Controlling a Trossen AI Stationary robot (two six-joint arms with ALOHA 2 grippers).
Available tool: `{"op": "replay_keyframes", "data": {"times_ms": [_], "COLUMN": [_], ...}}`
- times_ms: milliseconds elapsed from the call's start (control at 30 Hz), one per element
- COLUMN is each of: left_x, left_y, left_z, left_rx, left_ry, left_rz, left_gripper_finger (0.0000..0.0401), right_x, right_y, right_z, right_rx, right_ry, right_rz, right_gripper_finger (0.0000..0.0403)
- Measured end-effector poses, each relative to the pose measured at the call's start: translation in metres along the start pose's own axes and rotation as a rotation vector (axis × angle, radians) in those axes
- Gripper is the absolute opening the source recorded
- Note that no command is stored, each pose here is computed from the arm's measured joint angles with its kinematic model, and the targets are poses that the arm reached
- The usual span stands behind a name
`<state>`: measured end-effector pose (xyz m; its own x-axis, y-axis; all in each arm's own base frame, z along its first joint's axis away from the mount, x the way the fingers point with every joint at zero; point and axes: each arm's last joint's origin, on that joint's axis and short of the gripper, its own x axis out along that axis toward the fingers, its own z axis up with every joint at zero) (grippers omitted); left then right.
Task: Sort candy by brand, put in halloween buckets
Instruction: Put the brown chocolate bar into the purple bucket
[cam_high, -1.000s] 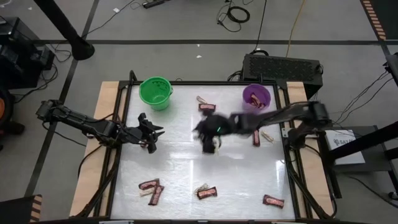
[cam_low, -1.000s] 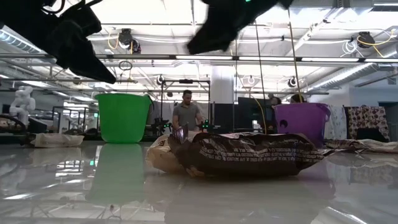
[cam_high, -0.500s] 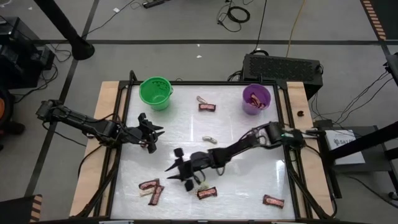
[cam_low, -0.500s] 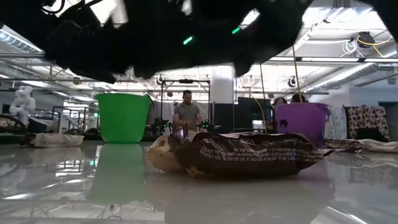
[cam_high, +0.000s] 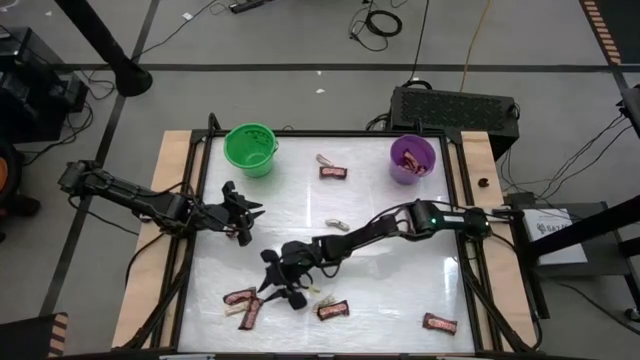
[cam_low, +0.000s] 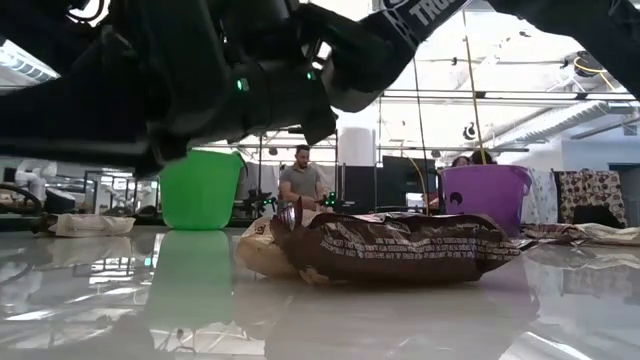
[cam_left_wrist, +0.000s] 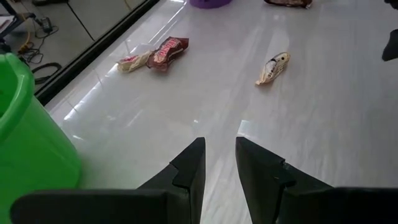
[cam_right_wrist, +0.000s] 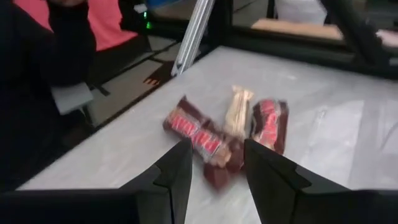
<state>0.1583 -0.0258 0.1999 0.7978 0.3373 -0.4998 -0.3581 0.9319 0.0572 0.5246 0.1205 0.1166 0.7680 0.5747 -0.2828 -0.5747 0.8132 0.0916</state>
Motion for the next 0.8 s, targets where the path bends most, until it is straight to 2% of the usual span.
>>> {"op": "replay_keyframes", "data": {"times_ms": [200,433,633,800], "left_x": [0.000,0.001,0.003,0.001], "left_y": [0.000,-0.002,-0.002,-0.005], "left_z": [0.000,-0.009,-0.022,-0.023], "left_rx": [-0.024,-0.036,-0.052,-0.046], "left_ry": [0.000,0.026,0.057,0.053], "left_rz": [0.003,-0.010,-0.017,-0.035], "left_gripper_finger": [0.0098,0.0098,0.0098,0.0098], "right_x": [0.009,0.028,0.041,0.044], "right_y": [0.010,0.018,0.014,0.015], "right_z": [-0.005,-0.009,-0.028,-0.038], "right_rx": [0.011,0.018,0.088,0.161], "right_ry": [-0.050,-0.059,0.016,0.069], "right_rz": [-0.022,-0.150,-0.225,-0.230], "right_gripper_finger": [0.0137,0.0137,0.0137,0.0137]}}
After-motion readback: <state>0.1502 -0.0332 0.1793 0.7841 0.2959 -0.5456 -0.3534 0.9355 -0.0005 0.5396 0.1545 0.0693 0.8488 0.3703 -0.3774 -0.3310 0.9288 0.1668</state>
